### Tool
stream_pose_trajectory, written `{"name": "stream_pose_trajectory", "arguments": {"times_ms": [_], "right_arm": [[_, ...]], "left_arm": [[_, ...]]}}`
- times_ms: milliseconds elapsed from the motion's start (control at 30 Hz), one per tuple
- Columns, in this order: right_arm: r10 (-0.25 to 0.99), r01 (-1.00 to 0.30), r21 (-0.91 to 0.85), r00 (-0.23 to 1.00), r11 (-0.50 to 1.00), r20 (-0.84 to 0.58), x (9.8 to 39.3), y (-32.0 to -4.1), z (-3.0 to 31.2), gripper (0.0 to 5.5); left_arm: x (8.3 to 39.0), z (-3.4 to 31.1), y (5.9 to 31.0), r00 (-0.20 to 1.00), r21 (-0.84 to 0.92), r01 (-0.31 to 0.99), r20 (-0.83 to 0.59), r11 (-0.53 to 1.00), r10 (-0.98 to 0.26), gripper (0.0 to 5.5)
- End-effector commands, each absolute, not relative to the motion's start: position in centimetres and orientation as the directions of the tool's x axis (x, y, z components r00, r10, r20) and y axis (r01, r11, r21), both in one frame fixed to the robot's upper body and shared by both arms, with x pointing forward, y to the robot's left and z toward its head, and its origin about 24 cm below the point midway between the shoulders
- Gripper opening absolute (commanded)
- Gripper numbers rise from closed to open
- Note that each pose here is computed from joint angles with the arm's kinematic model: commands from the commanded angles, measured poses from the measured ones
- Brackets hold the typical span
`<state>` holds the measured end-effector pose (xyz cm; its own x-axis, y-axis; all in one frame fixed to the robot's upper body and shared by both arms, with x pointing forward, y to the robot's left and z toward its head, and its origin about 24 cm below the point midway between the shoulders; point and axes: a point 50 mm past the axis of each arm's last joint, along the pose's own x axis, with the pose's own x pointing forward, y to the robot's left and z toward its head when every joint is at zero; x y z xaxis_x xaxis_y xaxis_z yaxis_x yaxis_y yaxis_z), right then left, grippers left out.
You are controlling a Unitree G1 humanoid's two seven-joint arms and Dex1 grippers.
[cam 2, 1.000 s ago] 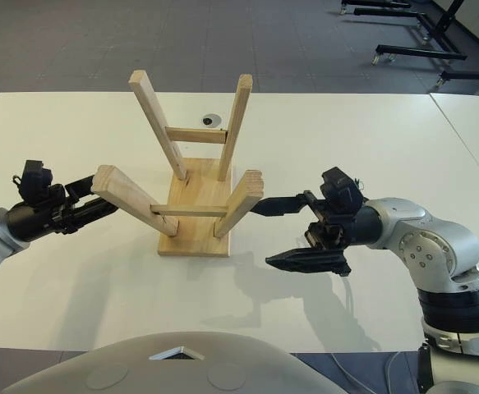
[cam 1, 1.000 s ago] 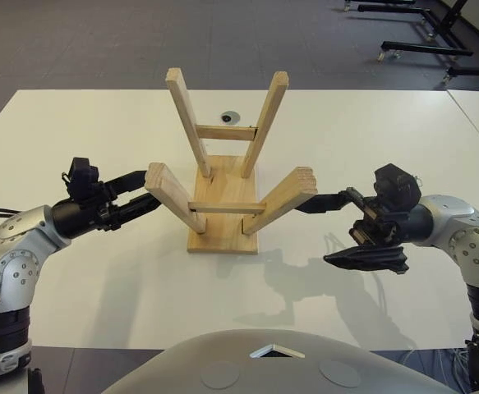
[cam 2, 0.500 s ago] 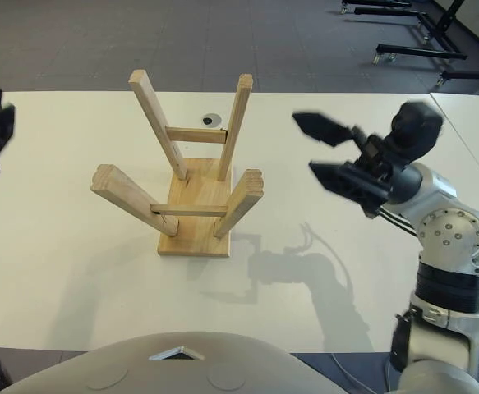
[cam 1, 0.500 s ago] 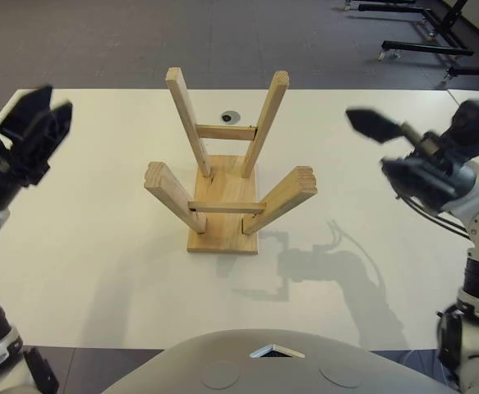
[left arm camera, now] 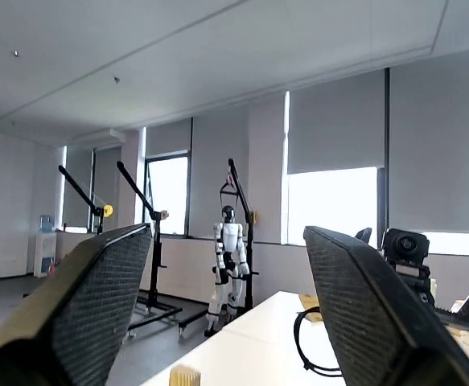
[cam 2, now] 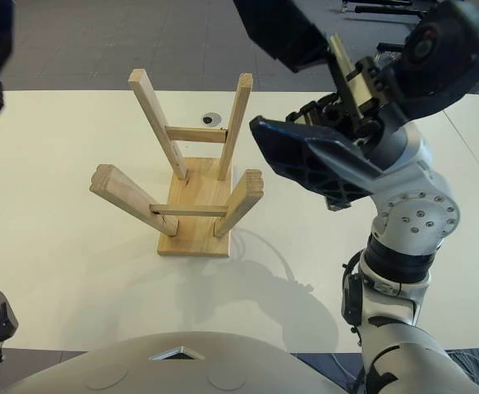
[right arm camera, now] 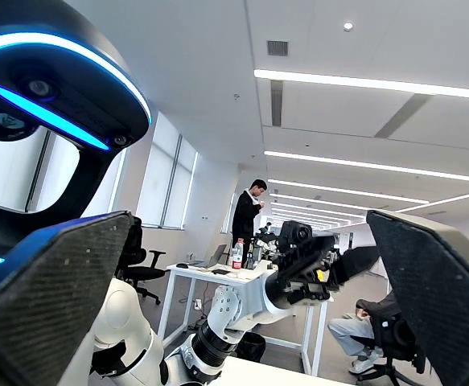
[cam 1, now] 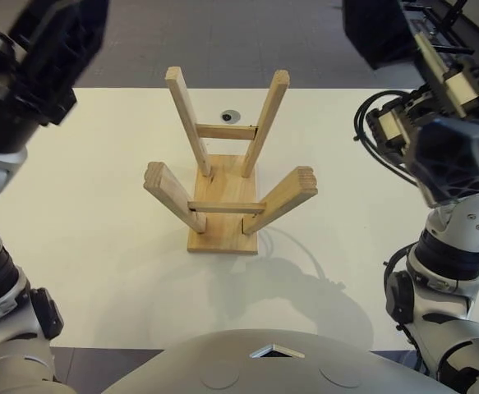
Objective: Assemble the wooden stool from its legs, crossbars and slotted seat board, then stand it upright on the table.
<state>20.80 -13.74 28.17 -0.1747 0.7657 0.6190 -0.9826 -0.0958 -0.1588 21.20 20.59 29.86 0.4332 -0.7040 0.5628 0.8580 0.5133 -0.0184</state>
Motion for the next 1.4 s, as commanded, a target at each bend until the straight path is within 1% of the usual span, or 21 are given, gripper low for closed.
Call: {"name": "stream_pose_trajectory", "arguments": {"times_ms": [33, 67, 133, 200, 233, 267, 300, 333, 367, 467, 600, 767, 833, 967, 1033, 1100, 1200, 1300, 1400], "right_arm": [[0.779, -0.981, -0.160, -0.187, -0.113, 0.599, 20.9, -13.6, 28.7, 5.37], [0.793, -0.984, -0.131, -0.178, -0.124, 0.583, 21.0, -13.3, 27.9, 5.37], [0.865, -0.986, -0.047, -0.165, -0.162, 0.474, 21.0, -12.3, 24.4, 5.37], [0.922, -0.973, 0.129, -0.133, -0.192, 0.364, 21.2, -11.3, 19.1, 5.37], [0.951, -0.959, 0.214, -0.122, -0.187, 0.283, 21.2, -10.8, 16.3, 5.37], [0.961, -0.939, 0.279, -0.135, -0.202, 0.241, 20.9, -10.5, 14.5, 5.37], [0.962, -0.929, 0.299, -0.151, -0.216, 0.227, 20.7, -10.4, 13.7, 5.37], [0.956, -0.929, 0.293, -0.155, -0.227, 0.249, 20.8, -10.3, 14.0, 5.37], [0.945, -0.932, 0.273, -0.156, -0.237, 0.288, 20.9, -10.4, 14.8, 5.37], [0.900, -0.953, 0.189, -0.141, -0.236, 0.413, 21.4, -10.5, 17.7, 5.37], [0.854, -0.962, 0.147, -0.129, -0.231, 0.503, 21.3, -10.5, 19.4, 5.37], [0.772, -0.977, 0.110, -0.073, -0.182, 0.631, 22.0, -12.0, 22.0, 5.37], [0.731, -0.982, 0.058, -0.095, -0.182, 0.675, 22.1, -13.0, 24.3, 5.37], [0.684, -0.977, -0.016, -0.161, -0.214, 0.711, 21.8, -13.9, 27.5, 5.37], [0.679, -0.976, -0.027, -0.171, -0.217, 0.714, 21.9, -14.2, 28.1, 5.37], [0.682, -0.982, -0.019, -0.145, -0.189, 0.717, 22.4, -14.6, 28.0, 5.37], [0.679, -0.997, -0.019, -0.069, -0.081, 0.731, 23.7, -16.2, 27.9, 5.37], [0.683, -0.987, 0.000, 0.111, 0.160, 0.722, 26.0, -19.6, 27.5, 5.37], [0.668, -0.897, 0.038, 0.356, 0.440, 0.653, 29.1, -22.3, 25.7, 5.37]], "left_arm": [[20.5, 30.1, 19.4, 0.411, -0.028, 0.880, 0.545, 0.474, -0.731, 3.45], [20.8, 28.7, 18.9, 0.428, -0.096, 0.889, 0.521, 0.448, -0.738, 3.45], [21.4, 23.4, 17.3, 0.468, -0.303, 0.880, 0.424, 0.366, -0.775, 3.45], [21.3, 15.8, 15.5, 0.521, -0.530, 0.783, 0.272, 0.326, -0.809, 3.45], [21.2, 11.7, 15.1, 0.556, -0.622, 0.703, 0.179, 0.344, -0.812, 3.45], [21.0, 7.9, 15.1, 0.593, -0.674, 0.621, 0.069, 0.400, -0.803, 3.45], [20.6, 5.7, 15.2, 0.609, -0.693, 0.574, 0.005, 0.436, -0.794, 3.45], [20.3, 4.6, 15.4, 0.618, -0.694, 0.557, -0.021, 0.456, -0.786, 3.45], [20.3, 4.5, 15.7, 0.625, -0.691, 0.558, -0.014, 0.460, -0.780, 3.45], [21.1, 5.6, 16.7, 0.643, -0.648, 0.596, 0.032, 0.474, -0.765, 3.45], [21.8, 7.1, 17.0, 0.649, -0.616, 0.632, 0.090, 0.470, -0.755, 3.45], [22.3, 8.7, 17.0, 0.657, -0.590, 0.666, 0.176, 0.456, -0.733, 3.45], [22.3, 9.4, 17.2, 0.674, -0.582, 0.675, 0.235, 0.454, -0.700, 3.45], [21.9, 10.0, 17.7, 0.705, -0.581, 0.671, 0.305, 0.461, -0.640, 3.45], [21.7, 10.1, 18.0, 0.717, -0.583, 0.663, 0.312, 0.470, -0.623, 3.45], [21.6, 10.2, 18.2, 0.721, -0.578, 0.661, 0.312, 0.478, -0.619, 3.45], [21.8, 10.5, 18.5, 0.725, -0.563, 0.660, 0.304, 0.498, -0.618, 3.45], [21.8, 10.0, 18.4, 0.728, -0.554, 0.651, 0.261, 0.519, -0.634, 3.45], [21.4, 9.2, 18.2, 0.735, -0.545, 0.638, 0.217, 0.545, -0.643, 3.45]]}}
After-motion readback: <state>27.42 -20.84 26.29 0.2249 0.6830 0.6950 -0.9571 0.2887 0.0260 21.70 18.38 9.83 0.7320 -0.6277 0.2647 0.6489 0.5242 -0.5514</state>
